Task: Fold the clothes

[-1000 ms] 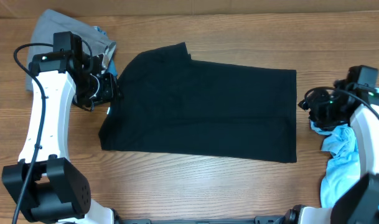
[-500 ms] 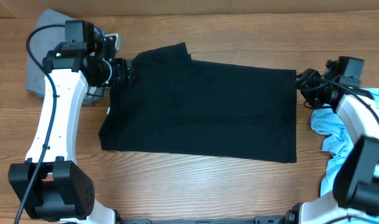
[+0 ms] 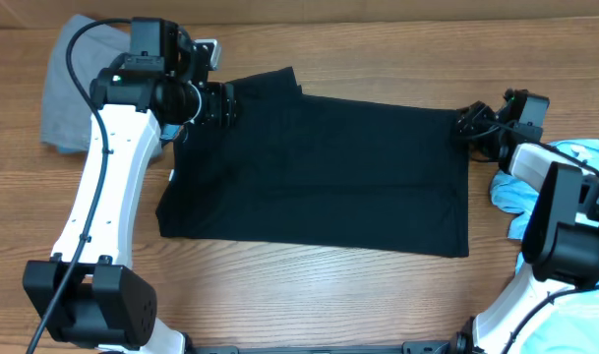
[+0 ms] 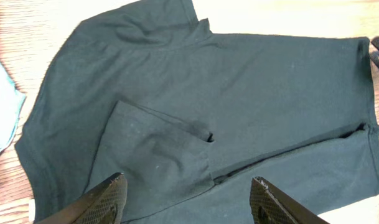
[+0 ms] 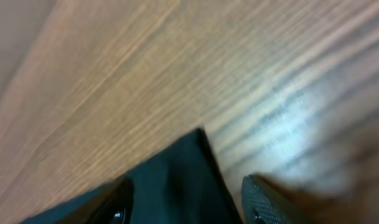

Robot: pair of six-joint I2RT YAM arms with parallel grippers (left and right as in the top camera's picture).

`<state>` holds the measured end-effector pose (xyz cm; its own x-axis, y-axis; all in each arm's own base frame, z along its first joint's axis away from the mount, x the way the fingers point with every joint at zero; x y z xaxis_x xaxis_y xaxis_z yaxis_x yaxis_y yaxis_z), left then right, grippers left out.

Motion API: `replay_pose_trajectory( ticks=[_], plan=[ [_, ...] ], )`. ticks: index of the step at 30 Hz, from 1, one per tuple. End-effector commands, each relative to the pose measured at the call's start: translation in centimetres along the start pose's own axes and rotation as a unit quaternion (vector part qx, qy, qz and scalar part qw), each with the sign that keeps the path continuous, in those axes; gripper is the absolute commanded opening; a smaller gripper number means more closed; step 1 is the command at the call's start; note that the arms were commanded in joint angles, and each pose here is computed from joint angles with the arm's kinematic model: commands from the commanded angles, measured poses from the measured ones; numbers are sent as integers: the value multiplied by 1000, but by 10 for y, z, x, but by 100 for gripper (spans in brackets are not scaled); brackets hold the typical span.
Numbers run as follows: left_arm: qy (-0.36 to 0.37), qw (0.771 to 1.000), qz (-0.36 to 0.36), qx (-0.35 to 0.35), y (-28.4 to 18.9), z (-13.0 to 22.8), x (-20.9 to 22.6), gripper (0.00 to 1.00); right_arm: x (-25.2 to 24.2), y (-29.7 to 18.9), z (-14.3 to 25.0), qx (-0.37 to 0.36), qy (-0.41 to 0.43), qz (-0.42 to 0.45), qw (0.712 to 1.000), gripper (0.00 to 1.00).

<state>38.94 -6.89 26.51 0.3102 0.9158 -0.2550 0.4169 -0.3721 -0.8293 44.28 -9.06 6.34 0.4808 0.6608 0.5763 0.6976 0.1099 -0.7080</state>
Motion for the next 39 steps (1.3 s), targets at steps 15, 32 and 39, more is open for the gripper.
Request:
replay_pose_trajectory(
  ticks=[15, 32, 39],
  plan=[
    [25, 999, -44, -3, -4, -4, -6, 62, 12, 18, 38, 66, -59, -13, 996, 15],
    [32, 997, -54, -41, 103, -37, 27, 61, 71, -135, 38, 127, -77, -34, 988, 4],
    [42, 996, -42, -73, 164, -46, 37, 68, 66, -147, 83, 222, -69, 23, 972, 4]
  ],
)
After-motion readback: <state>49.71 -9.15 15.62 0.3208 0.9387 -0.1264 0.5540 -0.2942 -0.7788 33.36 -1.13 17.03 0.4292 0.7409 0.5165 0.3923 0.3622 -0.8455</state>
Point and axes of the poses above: each gripper's point midway between its finger pads, its own y axis out along the fingers, its own x axis along the line the jaws close on, z = x × y, the point moved 7 cm from there along -y, back along the fingers, and after that the axes turned 6 degrees about y, right-handed, at the moved point
